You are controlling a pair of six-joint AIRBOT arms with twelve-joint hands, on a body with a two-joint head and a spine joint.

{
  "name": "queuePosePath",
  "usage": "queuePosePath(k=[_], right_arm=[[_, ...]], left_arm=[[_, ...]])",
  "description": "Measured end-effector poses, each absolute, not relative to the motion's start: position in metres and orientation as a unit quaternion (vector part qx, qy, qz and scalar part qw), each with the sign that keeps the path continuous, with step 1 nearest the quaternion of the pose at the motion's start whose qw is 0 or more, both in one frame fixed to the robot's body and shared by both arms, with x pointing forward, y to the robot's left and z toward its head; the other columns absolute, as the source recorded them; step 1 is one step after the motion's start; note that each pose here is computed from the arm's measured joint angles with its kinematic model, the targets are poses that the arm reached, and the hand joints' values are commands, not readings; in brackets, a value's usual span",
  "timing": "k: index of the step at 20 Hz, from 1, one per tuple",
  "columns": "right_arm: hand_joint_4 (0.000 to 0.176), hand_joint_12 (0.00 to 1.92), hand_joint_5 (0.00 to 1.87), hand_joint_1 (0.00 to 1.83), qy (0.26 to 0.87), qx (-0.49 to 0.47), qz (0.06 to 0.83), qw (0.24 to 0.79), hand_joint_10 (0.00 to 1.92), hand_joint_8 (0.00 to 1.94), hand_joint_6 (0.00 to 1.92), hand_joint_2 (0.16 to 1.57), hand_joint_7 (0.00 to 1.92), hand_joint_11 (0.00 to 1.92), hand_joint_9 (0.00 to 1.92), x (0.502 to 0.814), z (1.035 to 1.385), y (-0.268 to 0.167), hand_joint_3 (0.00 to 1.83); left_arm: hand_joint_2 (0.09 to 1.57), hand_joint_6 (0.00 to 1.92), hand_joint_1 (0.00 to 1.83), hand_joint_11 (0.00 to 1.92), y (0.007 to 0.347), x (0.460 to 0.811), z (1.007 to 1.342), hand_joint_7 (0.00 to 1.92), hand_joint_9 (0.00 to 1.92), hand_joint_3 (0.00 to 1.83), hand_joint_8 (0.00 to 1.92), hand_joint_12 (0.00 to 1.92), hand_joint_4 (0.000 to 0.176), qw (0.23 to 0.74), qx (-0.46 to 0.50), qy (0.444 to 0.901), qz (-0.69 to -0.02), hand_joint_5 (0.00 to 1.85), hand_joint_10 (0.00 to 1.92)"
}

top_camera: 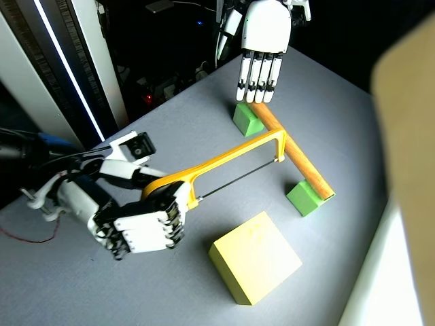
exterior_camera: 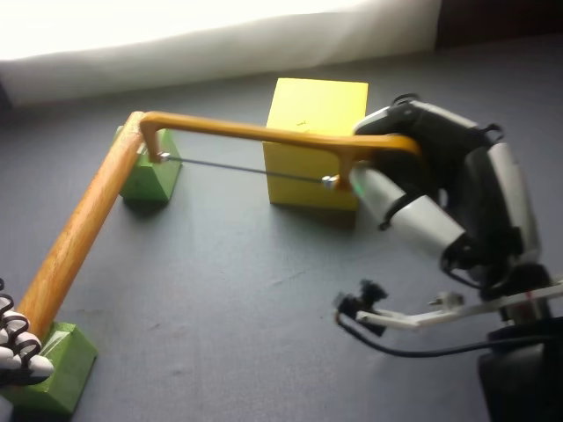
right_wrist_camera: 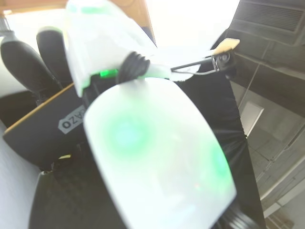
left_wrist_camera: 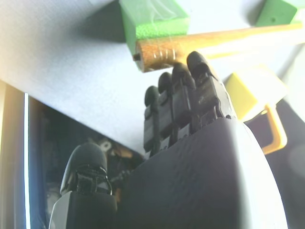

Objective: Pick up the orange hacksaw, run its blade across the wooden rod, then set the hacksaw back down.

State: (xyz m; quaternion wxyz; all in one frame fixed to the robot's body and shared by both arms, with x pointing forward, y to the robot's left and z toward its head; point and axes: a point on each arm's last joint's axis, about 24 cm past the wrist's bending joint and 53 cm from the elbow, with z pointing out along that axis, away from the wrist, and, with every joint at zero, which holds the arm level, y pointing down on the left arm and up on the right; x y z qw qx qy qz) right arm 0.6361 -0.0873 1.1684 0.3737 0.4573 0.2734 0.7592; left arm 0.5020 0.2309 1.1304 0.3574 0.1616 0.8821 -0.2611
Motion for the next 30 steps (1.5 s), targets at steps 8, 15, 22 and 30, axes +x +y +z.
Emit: queuePosePath(k=[8, 15, 22, 30], right_arm=[[0.0, 1.42, 0.89, 1.38, 0.289, 0.449, 0.756, 0.378, 1.3, 1.01, 0.94, 1.12, 0.96, 0.81, 0.93, 0.646, 1.166, -0.055, 0.0], [0.0, 1.41, 0.9, 1.37, 0.298, 0.447, 0.759, 0.368, 1.32, 1.05, 0.92, 1.13, 0.94, 0.81, 0.92, 0.649, 1.16, -0.02, 0.0], [0.0, 1.41, 0.88, 1.37, 0.289, 0.464, 0.748, 0.376, 1.31, 1.04, 0.96, 1.13, 0.94, 0.82, 0.92, 0.653, 1.147, -0.006, 0.0], [0.0, 1.39, 0.89, 1.38, 0.294, 0.475, 0.748, 0.359, 1.28, 1.01, 0.94, 1.12, 0.96, 0.84, 0.94, 0.652, 1.142, 0.012, 0.0]], left_arm=[[1.28, 0.0, 0.1, 0.0, 0.23, 0.502, 1.13, 0.25, 0.23, 0.0, 0.0, 0.47, 0.0, 0.357, 0.162, 0.882, -0.262, 0.24, 0.0], [1.29, 0.0, 0.08, 0.0, 0.231, 0.502, 1.13, 0.23, 0.23, 0.0, 0.0, 0.52, 0.0, 0.358, 0.162, 0.882, -0.261, 0.21, 0.0], [1.29, 0.0, 0.08, 0.0, 0.231, 0.502, 1.131, 0.21, 0.2, 0.0, 0.0, 0.47, 0.0, 0.358, 0.162, 0.882, -0.261, 0.18, 0.0], [1.3, 0.0, 0.07, 0.0, 0.232, 0.503, 1.131, 0.23, 0.22, 0.0, 0.0, 0.49, 0.0, 0.359, 0.163, 0.882, -0.259, 0.2, 0.0]])
